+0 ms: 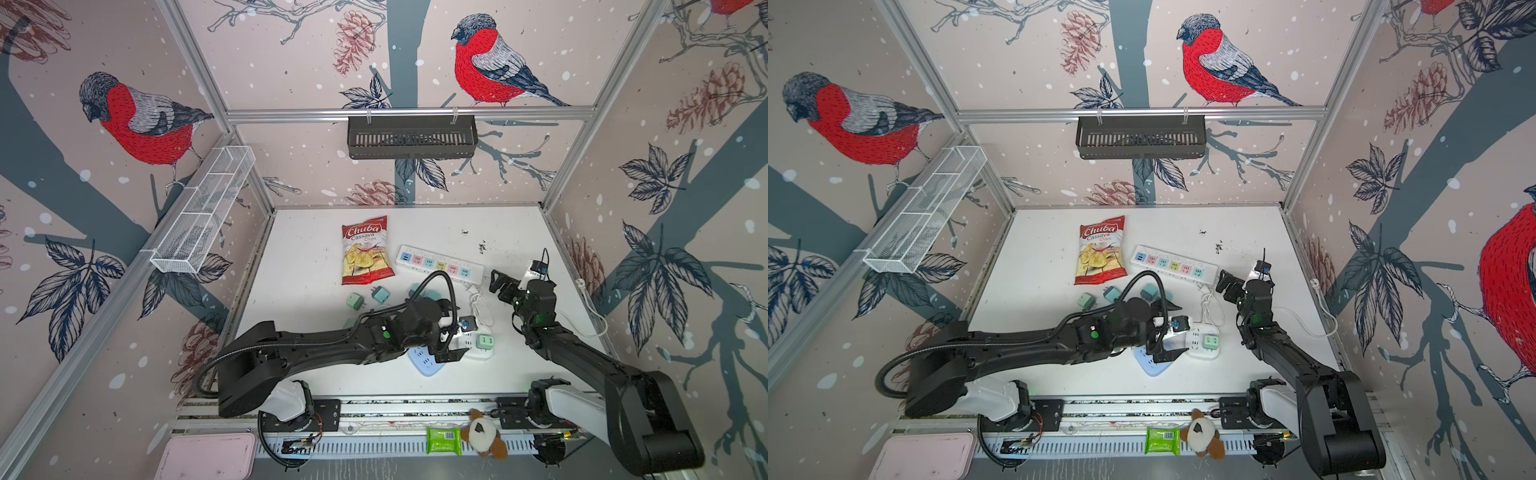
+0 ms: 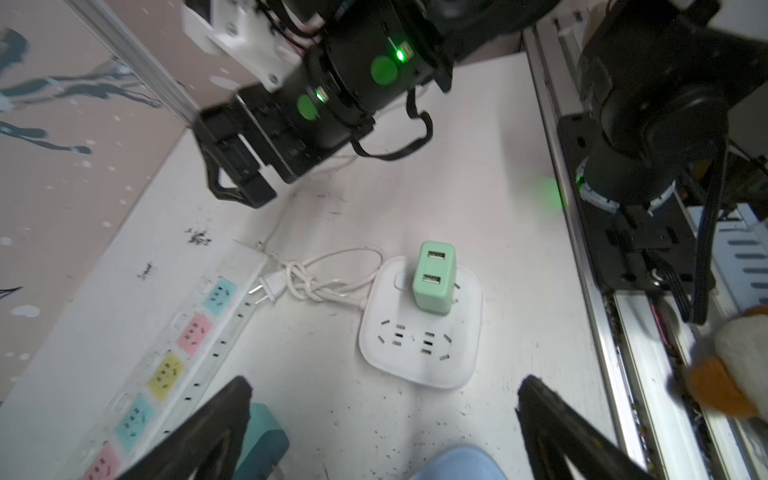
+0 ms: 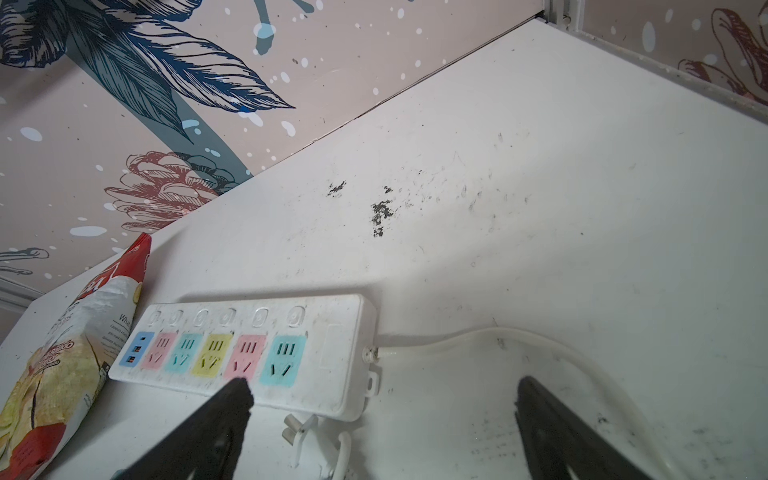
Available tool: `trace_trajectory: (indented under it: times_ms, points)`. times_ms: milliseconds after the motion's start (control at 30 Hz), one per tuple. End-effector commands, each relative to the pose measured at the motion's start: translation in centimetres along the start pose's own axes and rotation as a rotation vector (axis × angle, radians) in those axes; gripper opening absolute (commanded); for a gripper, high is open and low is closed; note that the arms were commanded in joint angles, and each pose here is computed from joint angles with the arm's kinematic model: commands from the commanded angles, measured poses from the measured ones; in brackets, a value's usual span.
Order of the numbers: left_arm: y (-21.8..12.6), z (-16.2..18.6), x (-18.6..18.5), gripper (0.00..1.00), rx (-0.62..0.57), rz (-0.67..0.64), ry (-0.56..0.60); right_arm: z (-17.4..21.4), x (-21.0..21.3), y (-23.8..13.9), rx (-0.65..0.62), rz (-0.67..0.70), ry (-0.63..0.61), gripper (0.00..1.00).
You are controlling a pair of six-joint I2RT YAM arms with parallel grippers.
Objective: Insert the plug
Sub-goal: 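Lower the mint-green charger into the white socket cube, open left gripper, withdraw, then move the right gripper over the teal charger near the power strip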
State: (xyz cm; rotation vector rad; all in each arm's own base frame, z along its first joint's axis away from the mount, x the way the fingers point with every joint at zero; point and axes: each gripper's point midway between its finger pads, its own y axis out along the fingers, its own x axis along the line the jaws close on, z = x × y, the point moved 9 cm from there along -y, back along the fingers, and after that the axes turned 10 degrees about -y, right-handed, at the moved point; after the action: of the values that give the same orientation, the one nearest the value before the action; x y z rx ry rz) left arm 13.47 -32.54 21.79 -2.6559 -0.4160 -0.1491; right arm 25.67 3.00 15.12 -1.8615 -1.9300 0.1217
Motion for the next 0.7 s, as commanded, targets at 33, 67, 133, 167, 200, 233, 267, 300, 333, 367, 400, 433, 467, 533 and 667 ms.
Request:
trace_trajectory:
  times_ms: [33, 67, 133, 167, 200, 233, 267, 300, 333, 367, 400, 433, 467, 533, 667]
  points:
    - [-5.0, -1.5, 4.0, 0.99, -0.350, -0.381, -0.199, -0.3, 0.1, -0.1, -0.016, 0.013, -0.013, 1.00]
    - [-6.3, -1.0, 5.0, 0.99, -0.399, -0.454, -0.269, -0.3, 0.1, -0.1, -0.017, 0.017, -0.015, 1.00]
    - [-8.7, 0.3, 6.9, 0.99, -0.476, -0.566, -0.390, -0.3, 0.1, -0.2, -0.018, 0.022, -0.016, 1.00]
    - [-9.7, 1.1, 7.7, 0.99, -0.509, -0.627, -0.459, -0.3, 0.2, -0.2, -0.018, 0.021, -0.018, 1.00]
    - [-10.5, 1.8, 8.4, 0.99, -0.532, -0.686, -0.517, -0.3, 0.2, -0.2, -0.019, 0.022, -0.017, 1.00]
    - [-11.3, 2.5, 9.2, 0.99, -0.552, -0.759, -0.579, -0.3, 0.2, -0.2, -0.019, 0.022, -0.021, 1.00]
    - [-11.8, 3.2, 9.7, 0.99, -0.562, -0.819, -0.637, -0.3, 0.3, -0.2, -0.019, 0.021, -0.024, 1.00]
    - [-12.0, 3.6, 10.1, 0.99, -0.559, -0.866, -0.670, -0.3, 0.4, -0.2, -0.018, 0.020, -0.028, 1.00]
    - [-12.0, 4.1, 10.5, 0.99, -0.549, -0.908, -0.697, -0.3, 0.5, -0.2, -0.018, 0.015, -0.035, 1.00]
    - [-12.0, 4.4, 10.7, 0.99, -0.531, -0.938, -0.712, -0.3, 0.7, -0.1, -0.017, 0.012, -0.042, 1.00]
    - [-11.8, 4.5, 10.9, 0.99, -0.516, -0.960, -0.719, -0.3, 0.8, -0.1, -0.017, 0.010, -0.049, 1.00]
    - [-11.5, 4.7, 11.1, 0.99, -0.500, -0.978, -0.728, -0.2, 1.0, -0.1, -0.014, 0.010, -0.056, 1.00]
    - [-11.3, 4.8, 11.2, 0.99, -0.488, -0.990, -0.736, -0.2, 1.2, -0.1, -0.016, 0.012, -0.065, 1.00]
    - [-11.3, 5.2, 11.6, 0.99, -0.478, -1.025, -0.774, -0.2, 1.6, 0.0, -0.012, 0.015, -0.085, 1.00]
    - [-12.4, 7.1, 12.1, 0.99, -0.525, -1.087, -0.893, -0.1, 2.6, 0.3, -0.001, 0.020, -0.126, 1.00]
